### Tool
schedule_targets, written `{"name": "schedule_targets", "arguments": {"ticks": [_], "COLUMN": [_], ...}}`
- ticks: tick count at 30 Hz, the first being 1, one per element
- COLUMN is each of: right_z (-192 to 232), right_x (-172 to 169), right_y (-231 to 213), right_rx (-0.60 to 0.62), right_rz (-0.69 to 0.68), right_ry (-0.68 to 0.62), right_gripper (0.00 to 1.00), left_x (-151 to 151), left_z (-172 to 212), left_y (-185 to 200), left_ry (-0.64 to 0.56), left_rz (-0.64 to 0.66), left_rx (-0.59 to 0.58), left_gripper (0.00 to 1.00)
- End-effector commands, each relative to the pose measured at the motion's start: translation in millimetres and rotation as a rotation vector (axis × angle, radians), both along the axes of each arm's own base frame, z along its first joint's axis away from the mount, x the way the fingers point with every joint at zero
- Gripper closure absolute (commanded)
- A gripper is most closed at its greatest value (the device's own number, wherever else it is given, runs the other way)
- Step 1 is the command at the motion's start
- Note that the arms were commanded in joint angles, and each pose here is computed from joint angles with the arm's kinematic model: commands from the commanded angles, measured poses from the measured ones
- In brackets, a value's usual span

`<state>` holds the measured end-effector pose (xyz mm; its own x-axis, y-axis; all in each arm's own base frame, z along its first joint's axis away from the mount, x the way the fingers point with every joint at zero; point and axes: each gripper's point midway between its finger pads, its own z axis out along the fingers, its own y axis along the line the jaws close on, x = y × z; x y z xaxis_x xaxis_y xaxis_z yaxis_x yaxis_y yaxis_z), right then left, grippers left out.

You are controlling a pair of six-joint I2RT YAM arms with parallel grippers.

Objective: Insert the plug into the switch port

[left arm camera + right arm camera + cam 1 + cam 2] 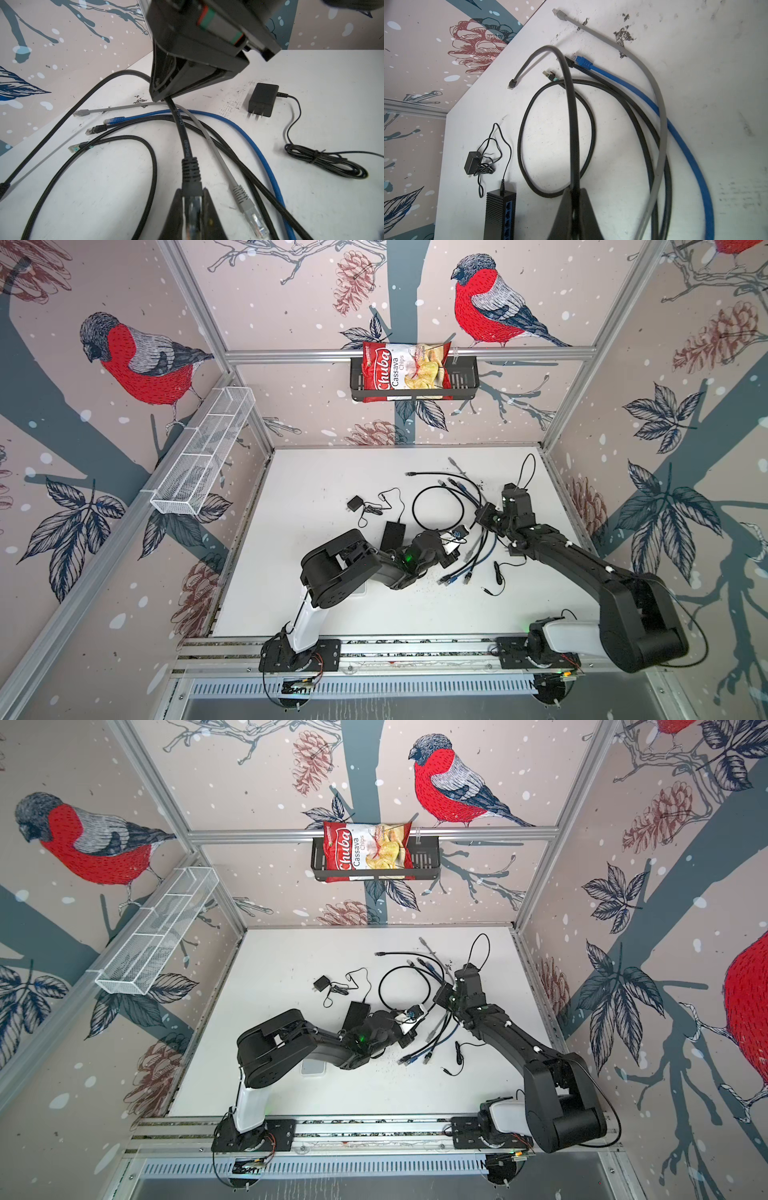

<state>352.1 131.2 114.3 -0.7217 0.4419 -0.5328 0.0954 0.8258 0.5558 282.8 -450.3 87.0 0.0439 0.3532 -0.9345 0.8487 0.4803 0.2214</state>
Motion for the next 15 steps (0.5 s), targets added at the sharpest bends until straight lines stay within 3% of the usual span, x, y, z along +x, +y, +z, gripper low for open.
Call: {"name": "schedule_targets", "arguments": {"ticks": [1, 5, 8, 15], "right_z": [6, 12, 25, 89], "right_x": [0, -3, -5, 0], "right_y": [0, -8, -9, 5], "right_rx": [-0.041, -0.165, -0.231, -0.279], "right_rz": [0.039, 0.099, 0.161, 0.273], "right_ry": [-0.027, -0.044, -0.088, -0.44], "right_gripper": [0.83, 0.63, 0.54, 0.45], "left_x": [-3, -5, -14, -37], "left_z": [2, 6, 10, 23], "left_y": [2, 18, 30, 48], "left_ry": [-0.059, -0.119, -0.153, -0.159], "left_rz": [-0.028, -0.009, -0.026, -0.145], "left_rx": [0.035, 0.058, 0.076, 0.106], "left_gripper": [0.93, 0.96, 0.97, 0.97]}}
